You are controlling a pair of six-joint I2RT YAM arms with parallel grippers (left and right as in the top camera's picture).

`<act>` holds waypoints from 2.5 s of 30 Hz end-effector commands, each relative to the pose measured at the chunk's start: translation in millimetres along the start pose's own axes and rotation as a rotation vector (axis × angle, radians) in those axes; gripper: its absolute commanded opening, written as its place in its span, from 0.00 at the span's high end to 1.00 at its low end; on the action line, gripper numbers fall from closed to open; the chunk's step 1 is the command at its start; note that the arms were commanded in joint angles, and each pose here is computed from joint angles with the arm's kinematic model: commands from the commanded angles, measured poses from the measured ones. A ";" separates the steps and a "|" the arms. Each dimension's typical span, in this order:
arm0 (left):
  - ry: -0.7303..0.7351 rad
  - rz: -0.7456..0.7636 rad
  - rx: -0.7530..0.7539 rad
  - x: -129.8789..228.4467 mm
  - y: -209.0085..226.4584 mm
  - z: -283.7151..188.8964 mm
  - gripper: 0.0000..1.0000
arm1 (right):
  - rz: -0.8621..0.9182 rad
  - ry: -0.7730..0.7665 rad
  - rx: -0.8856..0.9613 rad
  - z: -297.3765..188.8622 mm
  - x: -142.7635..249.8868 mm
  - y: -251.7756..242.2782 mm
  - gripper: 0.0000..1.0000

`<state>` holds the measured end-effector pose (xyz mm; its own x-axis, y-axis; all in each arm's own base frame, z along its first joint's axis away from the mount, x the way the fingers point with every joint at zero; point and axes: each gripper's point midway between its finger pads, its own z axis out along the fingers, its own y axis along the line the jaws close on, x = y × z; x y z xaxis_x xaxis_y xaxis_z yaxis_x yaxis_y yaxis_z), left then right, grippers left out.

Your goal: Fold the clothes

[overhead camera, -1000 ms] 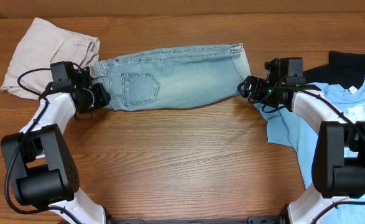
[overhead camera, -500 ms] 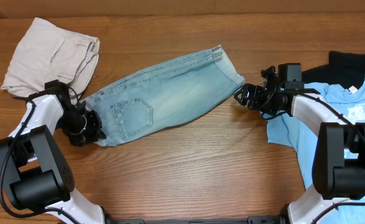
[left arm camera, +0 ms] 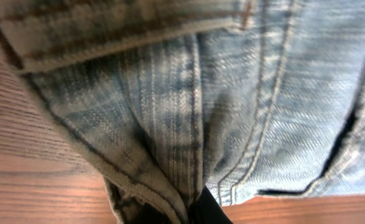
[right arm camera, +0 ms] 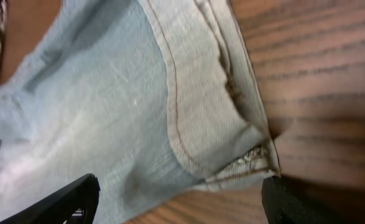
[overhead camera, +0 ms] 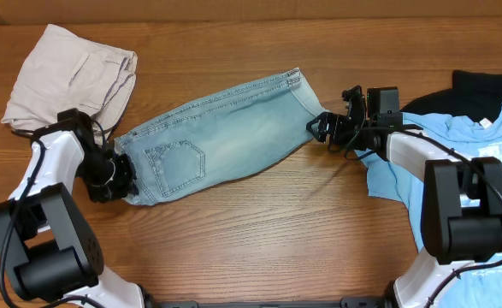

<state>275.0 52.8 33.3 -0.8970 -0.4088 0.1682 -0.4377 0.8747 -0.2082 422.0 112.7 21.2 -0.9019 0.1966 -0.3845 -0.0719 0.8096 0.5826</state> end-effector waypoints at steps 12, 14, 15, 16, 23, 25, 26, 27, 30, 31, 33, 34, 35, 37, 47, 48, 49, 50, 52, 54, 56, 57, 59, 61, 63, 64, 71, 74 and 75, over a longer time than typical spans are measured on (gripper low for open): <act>-0.109 0.088 0.035 -19.2 -14.0 -34.4 0.75 | 0.142 0.017 -0.051 34.0 6.1 -12.3 0.56; -0.109 0.088 0.035 -19.2 -14.0 -34.4 0.73 | 0.139 0.015 -0.110 29.5 -2.6 -3.4 0.75; -0.110 0.088 0.035 -19.4 -13.9 -34.5 0.69 | 0.138 0.014 -0.165 22.5 -11.2 4.8 0.89; -0.112 0.089 0.035 -19.8 -14.1 -34.5 0.66 | 0.143 0.010 -0.179 17.0 -16.5 6.9 0.92; -0.135 0.095 0.045 -25.4 -16.2 -35.4 0.02 | 0.171 -0.078 -0.145 -51.7 -49.0 13.5 0.96; -0.138 0.096 0.053 -26.1 -17.6 -35.6 0.01 | 0.197 -0.086 -0.095 -69.1 -48.1 8.9 0.96; -0.141 0.098 0.061 -26.9 -19.0 -35.8 0.01 | 0.198 -0.083 -0.074 -76.4 -45.7 7.1 0.96; -0.145 0.100 0.072 -27.8 -21.0 -36.1 0.00 | 0.198 -0.074 -0.051 -83.3 -41.4 5.0 0.96; -0.161 0.107 0.095 -31.7 -25.4 -37.0 0.00 | 0.177 -0.014 -0.028 -92.3 -23.3 5.9 0.92; -0.167 0.108 0.095 -33.0 -25.3 -37.3 0.00 | 0.169 0.031 -0.012 -92.4 -10.8 3.9 0.42; -0.179 0.132 0.084 -35.8 -24.2 -37.5 0.00 | 0.170 0.068 0.057 -92.9 0.8 -7.1 0.26; -0.186 0.145 0.081 -37.2 -24.0 -37.5 0.00 | 0.175 0.071 0.083 -93.3 2.5 -11.6 0.27; -0.196 0.152 0.081 -39.6 -24.1 -37.1 0.00 | 0.174 0.069 0.094 -93.4 2.3 -13.5 0.32; -0.218 0.158 0.084 -44.5 -24.4 -35.6 0.00 | 0.155 0.059 0.094 -93.2 -0.5 -13.7 0.45; -0.284 0.379 0.276 -42.6 -63.0 -3.1 0.00 | 0.085 0.040 0.068 -78.3 -7.7 0.5 0.83; -0.288 0.391 0.275 -41.9 -65.3 1.0 0.00 | 0.071 0.045 0.061 -74.5 -6.8 3.9 0.83; -0.292 0.404 0.263 -41.5 -66.4 6.5 0.00 | 0.061 0.049 0.056 -71.4 -6.0 6.8 0.83; -0.295 0.413 0.249 -41.2 -66.5 10.9 0.00 | 0.047 0.055 0.050 -67.5 -4.7 10.4 0.83; -0.304 0.425 0.237 -40.6 -68.9 18.6 0.00 | 0.027 0.064 0.040 -61.4 -2.4 17.4 0.82; -0.308 0.443 0.238 -39.6 -72.9 25.3 0.00 | 0.004 0.076 0.017 -56.2 1.0 28.2 0.82; -0.304 0.444 0.241 -39.2 -75.8 32.2 0.04 | -0.027 0.086 -0.013 -50.7 4.0 41.9 0.82; -0.300 0.435 0.243 -39.2 -76.5 35.0 0.11 | -0.037 0.088 -0.018 -49.0 4.9 45.4 0.82; -0.284 0.417 0.245 -38.6 -76.7 41.4 0.39 | -0.066 0.088 -0.011 -43.5 6.2 50.6 0.82; -0.263 0.389 0.238 -36.5 -73.7 45.9 0.75 | -0.078 0.088 0.008 -38.9 7.3 50.9 0.81; -0.245 0.356 0.219 -34.2 -67.5 45.6 0.96 | -0.043 0.096 0.005 -35.7 9.4 51.9 0.82; -0.232 0.328 0.191 -33.7 -60.9 43.3 0.96 | -0.013 0.104 -0.011 -34.8 11.2 54.4 0.82; -0.156 0.159 -0.021 -43.3 -18.0 -38.0 0.96 | 0.079 0.180 -0.161 -36.4 24.8 81.4 0.82; -0.202 0.170 -0.041 -52.7 -24.4 -97.9 0.96 | 0.068 0.196 -0.169 -33.9 30.0 88.0 0.82; -0.231 0.192 -0.041 -56.5 -29.1 -115.8 0.96 | 0.061 0.203 -0.172 -32.5 32.4 91.2 0.82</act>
<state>312.8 53.5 86.4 -0.9557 -0.2866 0.0670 -0.2942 0.9240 -0.2443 376.4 158.7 78.7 -0.9656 0.1321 -0.2241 -0.0597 0.7260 0.6851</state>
